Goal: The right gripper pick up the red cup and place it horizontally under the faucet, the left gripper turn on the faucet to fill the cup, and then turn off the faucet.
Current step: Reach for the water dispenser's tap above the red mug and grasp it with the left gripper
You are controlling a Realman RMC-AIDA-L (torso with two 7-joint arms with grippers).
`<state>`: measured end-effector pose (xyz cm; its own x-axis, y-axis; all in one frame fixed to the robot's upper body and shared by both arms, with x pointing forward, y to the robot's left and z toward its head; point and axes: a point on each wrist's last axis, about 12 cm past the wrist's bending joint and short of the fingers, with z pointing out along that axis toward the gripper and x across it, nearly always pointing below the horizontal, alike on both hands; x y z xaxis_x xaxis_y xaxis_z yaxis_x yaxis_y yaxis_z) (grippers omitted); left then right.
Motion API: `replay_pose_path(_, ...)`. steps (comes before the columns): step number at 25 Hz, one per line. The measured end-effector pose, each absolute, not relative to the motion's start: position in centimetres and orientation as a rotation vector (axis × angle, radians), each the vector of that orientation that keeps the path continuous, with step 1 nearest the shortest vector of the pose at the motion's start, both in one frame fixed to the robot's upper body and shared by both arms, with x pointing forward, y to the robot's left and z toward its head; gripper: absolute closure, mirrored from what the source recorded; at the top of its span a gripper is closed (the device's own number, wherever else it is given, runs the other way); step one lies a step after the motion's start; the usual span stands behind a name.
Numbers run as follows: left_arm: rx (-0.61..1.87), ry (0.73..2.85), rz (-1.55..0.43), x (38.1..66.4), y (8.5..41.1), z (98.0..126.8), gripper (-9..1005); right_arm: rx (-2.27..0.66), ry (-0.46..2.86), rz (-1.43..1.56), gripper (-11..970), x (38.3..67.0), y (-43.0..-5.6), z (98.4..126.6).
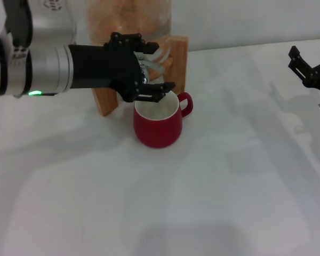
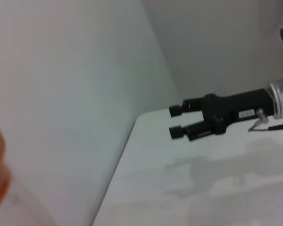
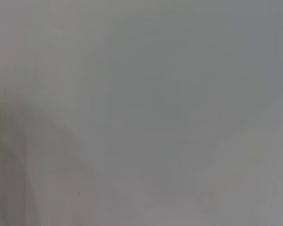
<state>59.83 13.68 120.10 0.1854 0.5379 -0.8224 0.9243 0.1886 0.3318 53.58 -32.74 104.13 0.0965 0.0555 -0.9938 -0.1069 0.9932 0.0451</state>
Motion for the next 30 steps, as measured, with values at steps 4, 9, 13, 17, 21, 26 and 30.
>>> replay_pose_path(4,1.386,1.488,-0.493,58.8,14.6,119.3,210,-0.042,1.467,0.127,116,53.6,-32.7,104.2)
replay_pose_path(9,1.310,1.517,-0.501,58.2,15.5,118.5,210,-0.046,1.457,0.131,116,53.5,-32.6,104.2)
replay_pose_path(13,1.272,1.538,-0.495,58.2,16.0,117.9,210,-0.047,1.457,0.132,116,53.5,-32.6,104.3)
replay_pose_path(17,1.230,1.549,-0.485,58.1,16.2,117.5,210,-0.046,1.455,0.134,116,53.5,-32.6,104.3)
replay_pose_path(21,1.204,1.571,-0.470,58.0,16.4,116.6,210,-0.045,1.456,0.136,116,53.5,-32.5,104.3)
replay_pose_path(26,1.226,1.570,-0.476,57.9,16.0,115.7,210,-0.045,1.454,0.139,116,53.7,-32.4,104.3)
replay_pose_path(30,1.233,1.559,-0.487,58.1,15.6,115.6,210,-0.042,1.455,0.139,116,53.7,-32.5,104.3)
